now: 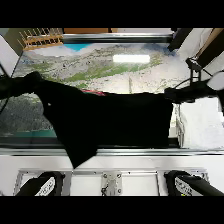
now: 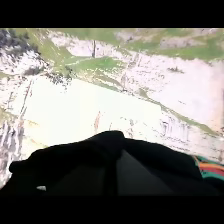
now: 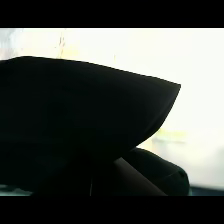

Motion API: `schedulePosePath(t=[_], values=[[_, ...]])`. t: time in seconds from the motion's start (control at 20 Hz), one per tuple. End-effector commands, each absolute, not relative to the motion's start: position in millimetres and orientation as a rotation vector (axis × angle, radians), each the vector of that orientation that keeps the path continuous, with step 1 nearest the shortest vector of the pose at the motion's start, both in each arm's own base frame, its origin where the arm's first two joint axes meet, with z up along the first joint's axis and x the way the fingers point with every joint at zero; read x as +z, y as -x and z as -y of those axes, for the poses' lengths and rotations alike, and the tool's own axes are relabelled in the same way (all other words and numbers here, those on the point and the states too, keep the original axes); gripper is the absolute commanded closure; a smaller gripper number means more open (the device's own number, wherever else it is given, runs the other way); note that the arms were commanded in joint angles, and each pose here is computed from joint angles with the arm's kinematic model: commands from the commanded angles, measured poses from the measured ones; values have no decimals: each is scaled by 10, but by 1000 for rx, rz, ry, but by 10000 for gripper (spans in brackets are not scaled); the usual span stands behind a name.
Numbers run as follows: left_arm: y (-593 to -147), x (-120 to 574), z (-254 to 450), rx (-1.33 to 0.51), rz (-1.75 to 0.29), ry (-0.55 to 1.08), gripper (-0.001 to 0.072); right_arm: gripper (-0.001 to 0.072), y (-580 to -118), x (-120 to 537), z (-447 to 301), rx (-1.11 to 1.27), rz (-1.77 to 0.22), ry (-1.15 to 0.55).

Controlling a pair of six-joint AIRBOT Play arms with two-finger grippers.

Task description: Fold the clothes and pants, and hang the long-sleeved shirts on hangers.

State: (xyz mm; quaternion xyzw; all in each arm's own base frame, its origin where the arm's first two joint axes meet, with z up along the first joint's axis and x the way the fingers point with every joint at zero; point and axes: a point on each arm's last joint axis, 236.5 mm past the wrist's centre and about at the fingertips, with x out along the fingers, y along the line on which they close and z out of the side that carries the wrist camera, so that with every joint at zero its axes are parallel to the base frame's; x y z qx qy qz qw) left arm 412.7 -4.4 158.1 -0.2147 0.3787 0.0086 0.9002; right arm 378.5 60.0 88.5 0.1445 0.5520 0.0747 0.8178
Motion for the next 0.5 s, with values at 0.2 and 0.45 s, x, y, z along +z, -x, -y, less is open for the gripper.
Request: schedulePosePath(t=[0.2,0.45], values=[[-4999,897,7,-15,-955,493,36,100,-5127,1046,-468,125,-942,-341],[-4217,299,-278,16,-1175,475,36,99,-4659,1264,-295,114,-982,-236]])
